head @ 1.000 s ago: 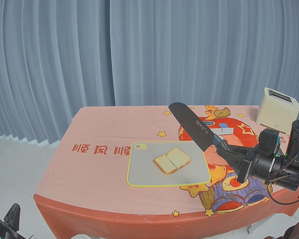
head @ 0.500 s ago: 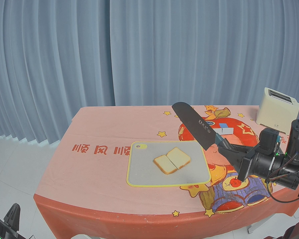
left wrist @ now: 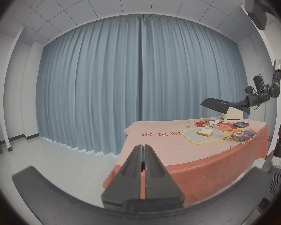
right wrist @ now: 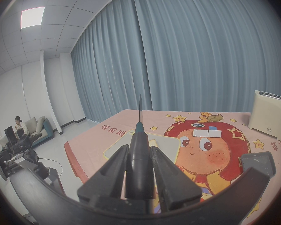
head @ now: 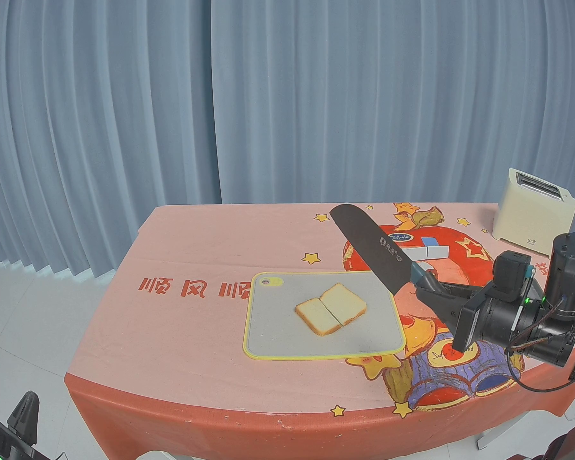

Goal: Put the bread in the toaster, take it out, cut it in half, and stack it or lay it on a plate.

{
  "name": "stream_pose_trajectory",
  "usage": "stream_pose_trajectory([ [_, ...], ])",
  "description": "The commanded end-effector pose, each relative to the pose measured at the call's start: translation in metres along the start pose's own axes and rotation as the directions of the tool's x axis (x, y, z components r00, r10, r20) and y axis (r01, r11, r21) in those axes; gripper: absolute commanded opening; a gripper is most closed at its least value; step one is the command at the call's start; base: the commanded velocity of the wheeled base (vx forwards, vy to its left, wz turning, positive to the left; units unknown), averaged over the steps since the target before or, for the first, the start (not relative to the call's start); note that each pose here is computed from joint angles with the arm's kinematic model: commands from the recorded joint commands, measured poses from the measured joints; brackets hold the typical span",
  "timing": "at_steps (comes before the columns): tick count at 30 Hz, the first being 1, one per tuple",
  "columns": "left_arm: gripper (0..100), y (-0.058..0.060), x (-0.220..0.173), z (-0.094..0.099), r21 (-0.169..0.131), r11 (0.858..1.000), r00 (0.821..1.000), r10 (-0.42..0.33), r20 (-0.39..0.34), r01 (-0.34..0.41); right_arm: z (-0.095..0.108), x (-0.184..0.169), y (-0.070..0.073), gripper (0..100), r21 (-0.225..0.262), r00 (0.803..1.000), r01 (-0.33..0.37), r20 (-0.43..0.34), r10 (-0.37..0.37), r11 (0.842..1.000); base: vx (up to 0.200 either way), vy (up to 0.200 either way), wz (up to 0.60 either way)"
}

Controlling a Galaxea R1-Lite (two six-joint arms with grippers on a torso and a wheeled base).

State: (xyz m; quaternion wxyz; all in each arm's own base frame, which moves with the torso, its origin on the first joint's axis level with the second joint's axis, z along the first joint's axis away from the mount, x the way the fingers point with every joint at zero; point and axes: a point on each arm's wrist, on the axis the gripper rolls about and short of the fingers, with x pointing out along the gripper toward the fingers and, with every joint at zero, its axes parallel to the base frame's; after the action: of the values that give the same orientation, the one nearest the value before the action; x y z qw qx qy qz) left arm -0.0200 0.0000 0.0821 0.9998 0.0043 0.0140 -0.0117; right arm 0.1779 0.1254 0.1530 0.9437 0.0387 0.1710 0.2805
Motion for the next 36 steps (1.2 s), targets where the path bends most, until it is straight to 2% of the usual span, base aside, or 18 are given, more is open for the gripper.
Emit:
stream_pose_trajectory([
  [1,0,0.0,0.0016,-0.0048,-0.001,1.0,1.0,0.0,-0.021,0.0,-0.0012,0.0016,-0.0006,0,0.0,1.0,0.004,-0.007,-0.004,1.0,0.0,0.0,0.0],
  [32,0,0.0,0.0016,-0.0048,0.0,1.0,1.0,0.0,-0.021,0.0,-0.0017,-0.0003,-0.0017,0,0.002,1.0,0.01,-0.009,-0.01,1.0,0.0,0.0,0.0],
  [36,0,0.0,0.0016,-0.0048,0.0,1.0,1.0,0.0,-0.021,0.0,-0.0019,0.0031,-0.0083,0,0.01,0.999,0.041,-0.016,-0.041,0.999,0.0,0.0,0.0],
])
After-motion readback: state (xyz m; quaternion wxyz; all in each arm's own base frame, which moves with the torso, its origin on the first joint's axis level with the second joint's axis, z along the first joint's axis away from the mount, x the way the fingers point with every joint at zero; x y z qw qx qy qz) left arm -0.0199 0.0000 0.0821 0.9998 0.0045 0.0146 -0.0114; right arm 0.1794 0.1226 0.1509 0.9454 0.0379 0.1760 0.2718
